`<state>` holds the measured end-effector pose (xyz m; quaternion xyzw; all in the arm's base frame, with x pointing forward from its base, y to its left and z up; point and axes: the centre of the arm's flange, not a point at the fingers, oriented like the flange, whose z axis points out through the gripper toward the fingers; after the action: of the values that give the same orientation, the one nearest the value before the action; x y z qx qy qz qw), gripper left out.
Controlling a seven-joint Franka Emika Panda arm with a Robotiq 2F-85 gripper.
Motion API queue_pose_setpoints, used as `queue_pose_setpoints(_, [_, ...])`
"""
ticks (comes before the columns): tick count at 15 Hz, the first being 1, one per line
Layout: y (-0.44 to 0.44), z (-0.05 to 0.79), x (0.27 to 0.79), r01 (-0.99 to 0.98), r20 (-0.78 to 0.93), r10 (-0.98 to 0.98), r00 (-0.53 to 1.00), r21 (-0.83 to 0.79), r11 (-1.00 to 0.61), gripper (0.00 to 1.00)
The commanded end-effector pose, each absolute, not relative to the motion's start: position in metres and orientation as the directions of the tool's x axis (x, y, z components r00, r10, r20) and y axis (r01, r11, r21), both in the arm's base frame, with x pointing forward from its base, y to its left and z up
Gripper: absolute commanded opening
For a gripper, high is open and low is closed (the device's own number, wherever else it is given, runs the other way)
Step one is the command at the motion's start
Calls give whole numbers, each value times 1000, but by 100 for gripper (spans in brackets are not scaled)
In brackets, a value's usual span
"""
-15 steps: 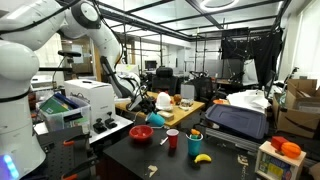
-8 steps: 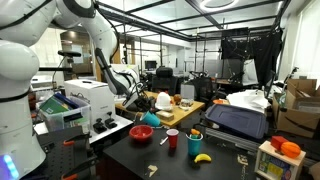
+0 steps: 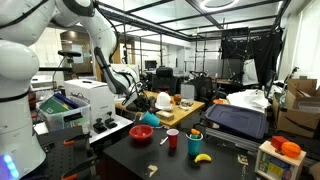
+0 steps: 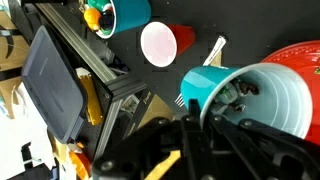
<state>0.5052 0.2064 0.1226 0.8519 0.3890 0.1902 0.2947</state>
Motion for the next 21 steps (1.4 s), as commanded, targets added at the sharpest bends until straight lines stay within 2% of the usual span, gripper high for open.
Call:
queue_pose_setpoints(1, [206,123,505,551,95,775,625,650,-524,4])
queue_pose_setpoints(13, [236,115,513,562,95,786,611,647,-516,1])
queue_pose_setpoints(21, [268,98,546,502,105,785,611,715,-486,1])
